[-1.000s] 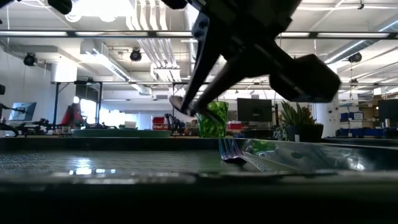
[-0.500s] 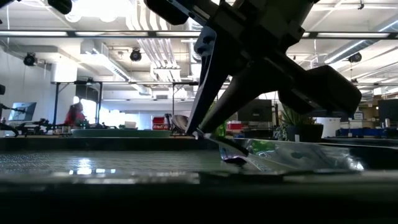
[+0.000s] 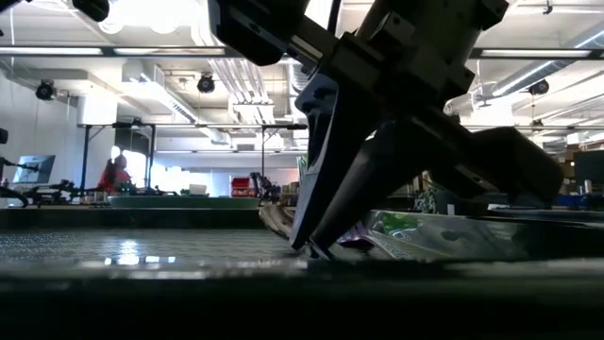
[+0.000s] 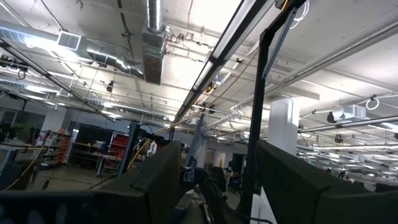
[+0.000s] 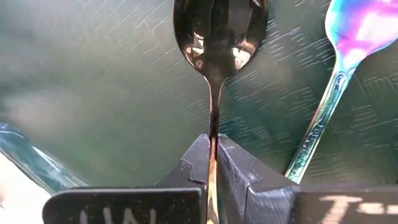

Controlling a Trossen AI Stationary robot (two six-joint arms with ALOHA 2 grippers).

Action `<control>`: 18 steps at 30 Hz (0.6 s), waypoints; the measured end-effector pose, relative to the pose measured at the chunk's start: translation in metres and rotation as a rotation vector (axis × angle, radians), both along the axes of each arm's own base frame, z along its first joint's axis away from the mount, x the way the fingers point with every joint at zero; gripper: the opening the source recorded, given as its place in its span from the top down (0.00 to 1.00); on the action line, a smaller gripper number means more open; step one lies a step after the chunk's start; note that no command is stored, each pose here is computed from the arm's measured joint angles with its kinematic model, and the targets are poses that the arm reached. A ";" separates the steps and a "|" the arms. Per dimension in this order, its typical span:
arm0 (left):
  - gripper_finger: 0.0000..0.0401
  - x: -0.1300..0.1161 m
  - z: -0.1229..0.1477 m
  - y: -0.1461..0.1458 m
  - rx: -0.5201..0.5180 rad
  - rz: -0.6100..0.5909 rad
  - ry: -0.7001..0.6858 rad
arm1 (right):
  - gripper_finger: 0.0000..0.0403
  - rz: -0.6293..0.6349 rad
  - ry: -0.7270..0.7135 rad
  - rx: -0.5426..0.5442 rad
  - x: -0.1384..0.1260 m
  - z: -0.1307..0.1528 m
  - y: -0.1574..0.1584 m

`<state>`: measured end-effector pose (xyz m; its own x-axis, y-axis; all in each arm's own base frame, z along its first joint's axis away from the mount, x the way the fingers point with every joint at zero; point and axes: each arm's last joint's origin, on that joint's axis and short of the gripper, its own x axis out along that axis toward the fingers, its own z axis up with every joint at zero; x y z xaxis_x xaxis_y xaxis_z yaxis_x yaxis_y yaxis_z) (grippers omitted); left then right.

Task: Pick and place plate/cup/fork/spoon on tray
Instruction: Put the spoon on the serving tray, then move the serving tray to the bottom center of the table

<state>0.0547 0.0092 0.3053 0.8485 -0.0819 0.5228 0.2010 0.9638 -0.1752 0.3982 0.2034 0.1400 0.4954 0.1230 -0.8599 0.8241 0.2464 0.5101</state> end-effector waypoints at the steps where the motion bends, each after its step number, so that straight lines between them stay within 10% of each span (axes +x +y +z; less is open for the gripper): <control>1: 0.52 0.000 0.000 0.000 0.000 0.000 0.000 | 0.98 0.000 0.000 -0.001 0.000 0.000 0.000; 18: 0.52 0.000 0.000 0.000 -0.002 -0.001 0.000 | 0.84 0.016 -0.010 -0.026 0.000 0.002 -0.002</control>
